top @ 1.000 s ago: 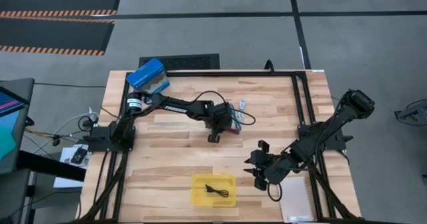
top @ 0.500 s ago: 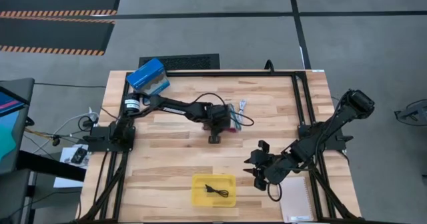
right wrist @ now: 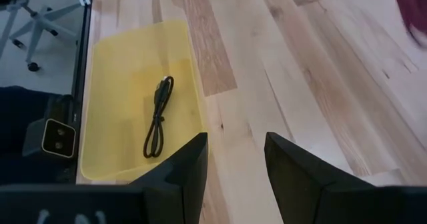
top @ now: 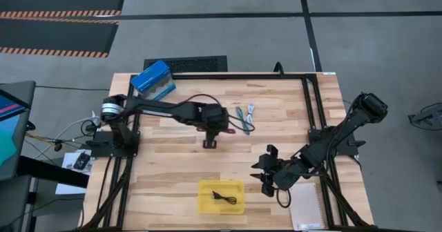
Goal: Pick and place USB-C Cables
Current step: Put the pink charger cable into the yellow bin
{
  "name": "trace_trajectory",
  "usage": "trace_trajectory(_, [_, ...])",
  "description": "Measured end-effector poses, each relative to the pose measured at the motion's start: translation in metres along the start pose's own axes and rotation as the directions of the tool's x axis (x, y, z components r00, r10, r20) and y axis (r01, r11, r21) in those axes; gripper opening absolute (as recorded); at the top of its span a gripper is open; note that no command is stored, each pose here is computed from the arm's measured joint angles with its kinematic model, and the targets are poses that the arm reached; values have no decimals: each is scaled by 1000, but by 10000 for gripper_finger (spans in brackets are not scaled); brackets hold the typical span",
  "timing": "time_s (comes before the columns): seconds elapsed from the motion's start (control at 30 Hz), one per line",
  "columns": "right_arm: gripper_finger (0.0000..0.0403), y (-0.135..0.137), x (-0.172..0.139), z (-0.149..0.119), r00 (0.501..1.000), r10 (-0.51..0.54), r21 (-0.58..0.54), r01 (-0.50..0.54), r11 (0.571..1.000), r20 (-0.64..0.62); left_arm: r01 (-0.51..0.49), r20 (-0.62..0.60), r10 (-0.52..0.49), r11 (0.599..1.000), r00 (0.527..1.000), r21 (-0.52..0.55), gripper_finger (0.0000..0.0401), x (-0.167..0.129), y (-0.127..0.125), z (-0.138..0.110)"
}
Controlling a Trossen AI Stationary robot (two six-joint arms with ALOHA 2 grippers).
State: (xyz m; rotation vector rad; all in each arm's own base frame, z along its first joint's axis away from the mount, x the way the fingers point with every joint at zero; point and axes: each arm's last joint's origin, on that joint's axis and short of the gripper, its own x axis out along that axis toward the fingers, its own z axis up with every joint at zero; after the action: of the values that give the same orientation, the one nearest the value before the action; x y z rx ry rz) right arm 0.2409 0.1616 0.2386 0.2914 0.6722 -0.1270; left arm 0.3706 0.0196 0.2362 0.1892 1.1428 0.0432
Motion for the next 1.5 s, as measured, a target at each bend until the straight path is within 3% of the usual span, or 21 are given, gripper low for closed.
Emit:
trace_trajectory(0.27, [172, 0, 0, 0, 1000, -8, -5, 8, 1000, 2, -20, 107, 33, 992, 994, -126, 0, -70, -17, -45])
trace_trajectory(0.37, [172, -1, 0, 0, 999, -27, -7, 27, 1000, 21, -20, 204, 57, 984, 977, -177, 0, -85, -29, -69])
trace_trajectory(0.47, [172, -2, 0, 2, 997, -57, -15, 58, 998, 55, 29, 363, 50, 977, 930, -211, 0, -88, -44, -94])
trace_trajectory(0.63, [172, -7, 4, 11, 988, -96, -17, 98, 995, 118, 172, 649, 40, 950, 760, -260, 0, -75, -64, -129])
trace_trajectory(0.73, [172, -12, 8, 20, 983, -101, -18, 105, 994, 152, 270, 799, 51, 927, 600, -261, 0, -62, -73, -146])
trace_trajectory(0.8, [172, -14, 11, 27, 978, -99, -18, 104, 994, 185, 329, 873, 52, 914, 485, -238, 0, -55, -77, -156])
trace_trajectory(0.9, [173, -18, 15, 39, 966, -92, -24, 101, 995, 240, 367, 914, 97, 895, 394, -253, 0, -47, -80, -167])
trace_trajectory(1.0, [181, -23, 18, 50, 953, -85, -11, 92, 996, 290, 377, 928, 125, 888, 351, -263, 0, -46, -83, -168])
trace_trajectory(1.1, [201, -30, 20, 59, 941, -90, 7, 93, 996, 326, 357, 932, 116, 902, 342, -243, 0, -46, -87, -160])
trace_trajectory(1.33, [261, -36, 29, 78, 906, -36, -27, 52, 998, 421, 259, 949, 76, 953, 305, -160, 0, -52, -100, -120])
trace_trajectory(1.5, [271, -30, 41, 82, 871, 12, -98, 42, 994, 492, 205, 953, 75, 969, 295, -140, 0, -52, -105, -96])
